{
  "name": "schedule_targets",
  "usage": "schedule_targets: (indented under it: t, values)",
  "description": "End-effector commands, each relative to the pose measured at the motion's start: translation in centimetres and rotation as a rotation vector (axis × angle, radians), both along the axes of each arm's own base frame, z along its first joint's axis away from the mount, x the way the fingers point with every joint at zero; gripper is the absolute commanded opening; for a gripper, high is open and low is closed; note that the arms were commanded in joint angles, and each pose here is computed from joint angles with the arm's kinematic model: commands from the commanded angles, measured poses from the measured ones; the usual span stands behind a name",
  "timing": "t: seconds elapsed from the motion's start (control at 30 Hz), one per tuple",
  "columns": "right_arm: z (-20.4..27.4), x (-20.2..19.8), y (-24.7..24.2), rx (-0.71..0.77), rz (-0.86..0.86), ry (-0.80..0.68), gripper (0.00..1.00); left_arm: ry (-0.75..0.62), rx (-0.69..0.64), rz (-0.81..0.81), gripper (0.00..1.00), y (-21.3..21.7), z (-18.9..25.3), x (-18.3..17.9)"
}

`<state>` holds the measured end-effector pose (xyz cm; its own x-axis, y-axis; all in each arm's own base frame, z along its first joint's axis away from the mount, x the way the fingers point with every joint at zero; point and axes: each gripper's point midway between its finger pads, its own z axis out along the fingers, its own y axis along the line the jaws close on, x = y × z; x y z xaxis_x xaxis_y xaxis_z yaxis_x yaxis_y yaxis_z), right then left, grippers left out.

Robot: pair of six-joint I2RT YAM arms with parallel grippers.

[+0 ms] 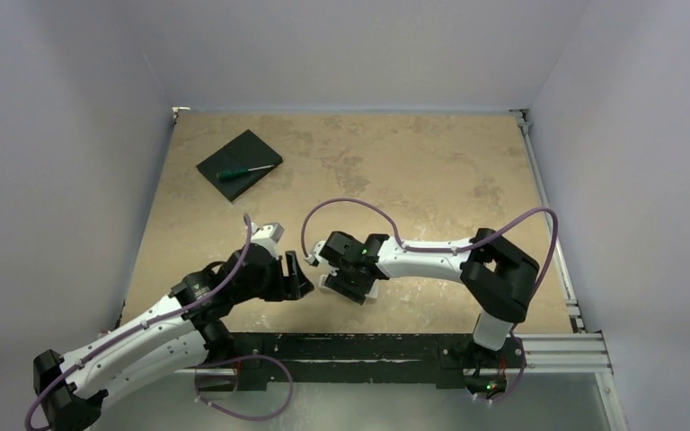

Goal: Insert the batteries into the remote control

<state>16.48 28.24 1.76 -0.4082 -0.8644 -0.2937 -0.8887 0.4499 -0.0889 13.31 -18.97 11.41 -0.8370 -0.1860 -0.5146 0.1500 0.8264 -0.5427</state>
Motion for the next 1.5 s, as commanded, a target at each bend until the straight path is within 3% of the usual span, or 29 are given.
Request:
schedule_targets:
  t: [0.0, 0.23, 0.5, 0.9, 1.47]
  values:
    - [0.1, 0.1, -0.2, -0.026, -0.021, 0.007, 0.48, -0.027, -0.041, 0.016, 0.65, -0.3, 1.9, 0.5]
    - [0.2, -0.3, -0.3, -0.016, -0.103, 0.03, 0.33, -0.024, -0.051, 0.015, 0.65, -0.5, 1.8, 0.4]
    - [2.1, -0.8, 0.7, 0.072, -0.158, 0.047, 0.22, -0.022, -0.066, 0.015, 0.65, -0.5, 1.9, 0.2]
    - [4.9, -2.8, 1.7, 0.277, -0.205, 0.125, 0.2, 0.008, -0.175, -0.025, 0.65, -2.3, 1.6, -0.4]
    - [10.4, -5.3, 3.8, 0.656, -0.215, 0.317, 0.2, -0.039, -0.45, -0.098, 0.81, -5.4, 3.6, -0.8]
